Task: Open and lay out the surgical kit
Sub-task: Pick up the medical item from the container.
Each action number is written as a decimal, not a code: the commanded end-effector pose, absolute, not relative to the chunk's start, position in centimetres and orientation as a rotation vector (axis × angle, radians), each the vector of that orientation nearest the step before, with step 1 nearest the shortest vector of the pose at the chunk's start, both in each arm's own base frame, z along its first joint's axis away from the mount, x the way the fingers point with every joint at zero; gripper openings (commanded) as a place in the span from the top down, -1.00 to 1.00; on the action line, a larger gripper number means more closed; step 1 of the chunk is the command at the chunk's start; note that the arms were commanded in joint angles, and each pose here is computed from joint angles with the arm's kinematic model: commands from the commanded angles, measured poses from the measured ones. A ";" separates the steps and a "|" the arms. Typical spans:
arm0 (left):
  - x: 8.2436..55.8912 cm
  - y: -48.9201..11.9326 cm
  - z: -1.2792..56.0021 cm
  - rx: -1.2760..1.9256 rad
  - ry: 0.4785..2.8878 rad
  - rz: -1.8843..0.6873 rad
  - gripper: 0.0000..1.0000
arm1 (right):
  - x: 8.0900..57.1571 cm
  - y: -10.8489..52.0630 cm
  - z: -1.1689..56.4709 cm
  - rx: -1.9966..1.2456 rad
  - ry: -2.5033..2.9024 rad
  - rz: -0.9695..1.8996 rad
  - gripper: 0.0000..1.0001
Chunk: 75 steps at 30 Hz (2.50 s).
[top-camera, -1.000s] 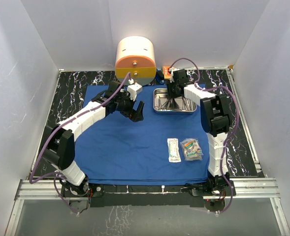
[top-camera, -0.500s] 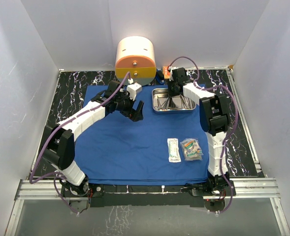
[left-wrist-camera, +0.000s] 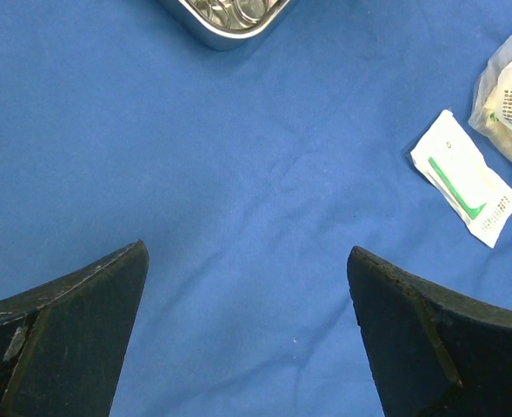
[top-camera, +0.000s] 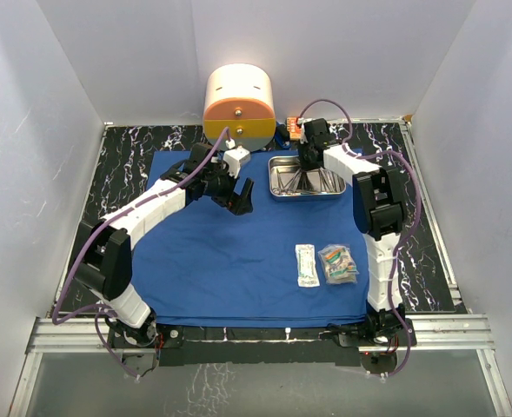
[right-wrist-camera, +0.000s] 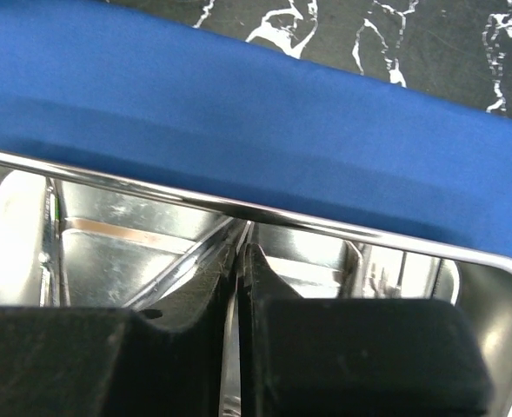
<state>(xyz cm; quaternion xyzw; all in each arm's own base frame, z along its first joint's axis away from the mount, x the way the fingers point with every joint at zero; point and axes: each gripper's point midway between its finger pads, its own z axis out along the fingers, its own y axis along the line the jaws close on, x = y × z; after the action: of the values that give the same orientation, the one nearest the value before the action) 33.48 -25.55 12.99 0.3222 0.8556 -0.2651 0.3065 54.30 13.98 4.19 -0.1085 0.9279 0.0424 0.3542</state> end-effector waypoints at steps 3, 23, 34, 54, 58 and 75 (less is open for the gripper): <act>33.2 -25.7 14.9 0.860 2.200 -0.735 -0.96 | 55.4 11.7 11.3 -0.317 2.252 0.075 0.66; 33.1 -25.9 14.7 0.861 2.202 -0.749 -0.97 | 55.3 6.5 8.2 -0.365 2.333 -0.082 0.47; 33.0 -25.9 14.6 0.861 2.203 -0.755 -0.97 | 54.9 5.2 5.5 -0.353 2.398 -0.077 0.53; 32.9 -25.9 14.8 0.862 2.197 -0.756 -0.97 | 54.7 5.6 4.5 -0.343 2.431 -0.023 0.79; 32.9 -25.9 14.7 0.862 2.200 -0.758 -0.97 | 55.3 5.5 6.4 -0.338 2.398 -0.022 0.89; 32.8 -26.1 14.8 0.859 2.191 -0.774 -0.97 | 55.5 7.2 13.1 -0.340 2.307 0.113 0.94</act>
<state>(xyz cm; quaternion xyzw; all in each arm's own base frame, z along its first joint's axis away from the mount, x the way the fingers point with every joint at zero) 33.21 -26.05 13.03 0.3240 0.8497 -0.2816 0.3060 54.18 6.62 6.87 -0.1395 0.9335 0.0205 0.3297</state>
